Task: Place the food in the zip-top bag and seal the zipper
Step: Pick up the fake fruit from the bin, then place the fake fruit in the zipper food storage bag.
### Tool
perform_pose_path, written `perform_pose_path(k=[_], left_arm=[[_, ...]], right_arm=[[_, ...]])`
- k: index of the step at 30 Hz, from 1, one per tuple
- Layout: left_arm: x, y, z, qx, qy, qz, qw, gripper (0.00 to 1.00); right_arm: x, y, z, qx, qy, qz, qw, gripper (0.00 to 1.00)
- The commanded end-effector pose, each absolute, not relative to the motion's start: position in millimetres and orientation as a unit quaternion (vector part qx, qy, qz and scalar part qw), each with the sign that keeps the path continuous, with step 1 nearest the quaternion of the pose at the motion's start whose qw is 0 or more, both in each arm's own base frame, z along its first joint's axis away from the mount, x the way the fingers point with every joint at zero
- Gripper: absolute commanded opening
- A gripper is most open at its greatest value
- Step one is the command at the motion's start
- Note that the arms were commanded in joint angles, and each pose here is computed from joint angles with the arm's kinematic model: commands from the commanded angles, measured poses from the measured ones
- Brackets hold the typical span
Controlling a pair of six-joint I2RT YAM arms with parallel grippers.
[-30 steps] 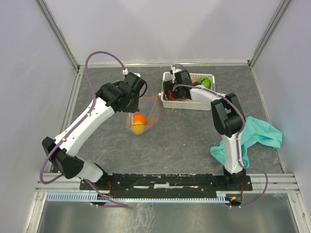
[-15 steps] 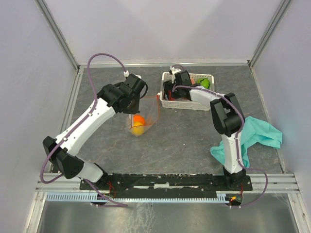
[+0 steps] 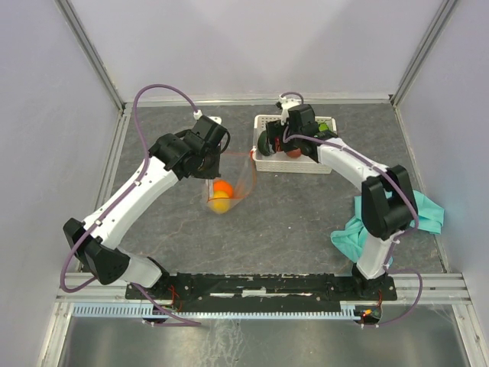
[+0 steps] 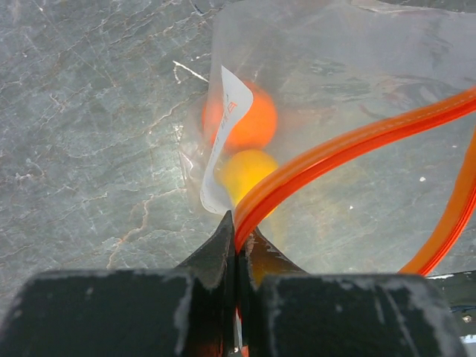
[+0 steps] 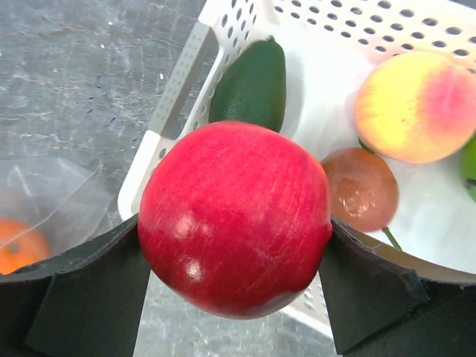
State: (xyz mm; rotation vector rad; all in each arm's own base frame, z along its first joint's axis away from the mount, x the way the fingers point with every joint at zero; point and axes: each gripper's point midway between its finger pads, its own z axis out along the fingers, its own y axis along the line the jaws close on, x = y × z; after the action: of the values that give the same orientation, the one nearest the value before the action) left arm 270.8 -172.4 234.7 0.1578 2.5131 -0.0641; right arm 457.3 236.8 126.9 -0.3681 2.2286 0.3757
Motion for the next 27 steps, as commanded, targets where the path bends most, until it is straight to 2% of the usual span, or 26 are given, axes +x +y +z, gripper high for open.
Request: perform_pose_path(k=[1, 11, 17, 22, 27], left_arm=[[274.1, -179.4, 252.2, 0.078, 0.936, -0.057, 0.338, 0.03], [270.7, -190.4, 255.5, 0.092, 0.933, -0.089, 0.337, 0.03], [270.4, -194.6, 255.2, 0.098, 0.932, -0.097, 0.335, 0.03], [269.0, -200.9, 254.7, 0.100, 0.931, -0.114, 0.332, 0.03], [266.2, -207.7, 250.2, 0.103, 0.930, -0.133, 0.326, 0.03]], right_arm=[[437.2, 229.3, 183.6, -0.152, 0.867, 0.151, 0.450, 0.71], [350.6, 233.9, 272.3, -0.196, 0.837, 0.161, 0.485, 0.71], [298.3, 261.9, 308.1, -0.223, 0.812, 0.214, 0.495, 0.71], [264.5, 296.9, 325.5, -0.244, 0.787, 0.288, 0.488, 0.72], [249.6, 332.6, 312.8, -0.258, 0.778, 0.343, 0.458, 0.72]])
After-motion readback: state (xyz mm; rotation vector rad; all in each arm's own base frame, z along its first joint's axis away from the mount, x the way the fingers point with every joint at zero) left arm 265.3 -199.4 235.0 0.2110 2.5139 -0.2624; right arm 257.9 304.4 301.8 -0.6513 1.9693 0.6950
